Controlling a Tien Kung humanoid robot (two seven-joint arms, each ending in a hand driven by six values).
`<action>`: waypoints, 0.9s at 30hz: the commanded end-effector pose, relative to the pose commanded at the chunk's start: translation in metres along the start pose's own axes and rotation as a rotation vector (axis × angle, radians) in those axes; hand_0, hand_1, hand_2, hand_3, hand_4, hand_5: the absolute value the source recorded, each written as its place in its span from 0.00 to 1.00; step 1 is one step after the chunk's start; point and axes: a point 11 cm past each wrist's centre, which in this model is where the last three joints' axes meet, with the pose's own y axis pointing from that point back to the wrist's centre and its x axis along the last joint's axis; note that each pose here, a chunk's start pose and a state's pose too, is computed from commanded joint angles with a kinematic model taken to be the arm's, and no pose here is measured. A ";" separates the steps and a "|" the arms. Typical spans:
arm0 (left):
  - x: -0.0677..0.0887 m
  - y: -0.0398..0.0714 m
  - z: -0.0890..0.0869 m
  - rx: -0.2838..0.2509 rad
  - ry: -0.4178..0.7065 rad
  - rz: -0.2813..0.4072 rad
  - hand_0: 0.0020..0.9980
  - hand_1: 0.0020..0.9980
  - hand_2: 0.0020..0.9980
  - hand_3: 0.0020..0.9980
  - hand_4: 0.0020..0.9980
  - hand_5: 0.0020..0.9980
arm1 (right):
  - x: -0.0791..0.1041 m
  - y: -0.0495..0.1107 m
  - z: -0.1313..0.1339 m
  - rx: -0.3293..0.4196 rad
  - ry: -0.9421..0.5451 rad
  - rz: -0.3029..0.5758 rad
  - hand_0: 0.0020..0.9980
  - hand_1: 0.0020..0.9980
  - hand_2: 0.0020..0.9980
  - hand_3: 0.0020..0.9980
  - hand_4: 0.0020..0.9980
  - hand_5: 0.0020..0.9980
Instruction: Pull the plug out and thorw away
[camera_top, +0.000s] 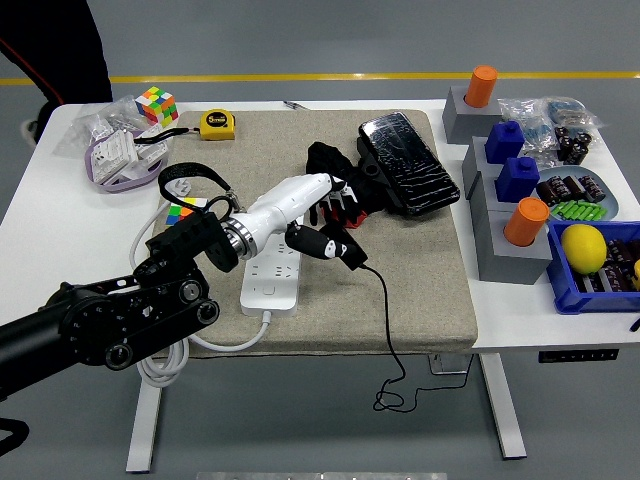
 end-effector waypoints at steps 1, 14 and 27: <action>-0.003 0.000 0.001 -0.006 0.014 0.005 0.29 0.39 0.46 0.55 0.73 0.00 | 0.000 0.000 0.000 -0.001 0.001 0.000 0.62 0.67 0.69 0.62 0.97 0.41; -0.031 -0.004 -0.007 0.010 0.113 -0.046 0.66 0.67 0.60 0.66 0.95 0.08 | 0.001 0.000 0.000 -0.003 0.014 0.001 0.62 0.67 0.69 0.62 0.97 0.40; -0.032 -0.003 -0.016 0.051 0.113 -0.073 0.79 0.86 0.86 0.88 1.00 0.25 | 0.001 0.000 0.001 -0.005 0.018 0.002 0.62 0.67 0.69 0.62 0.97 0.40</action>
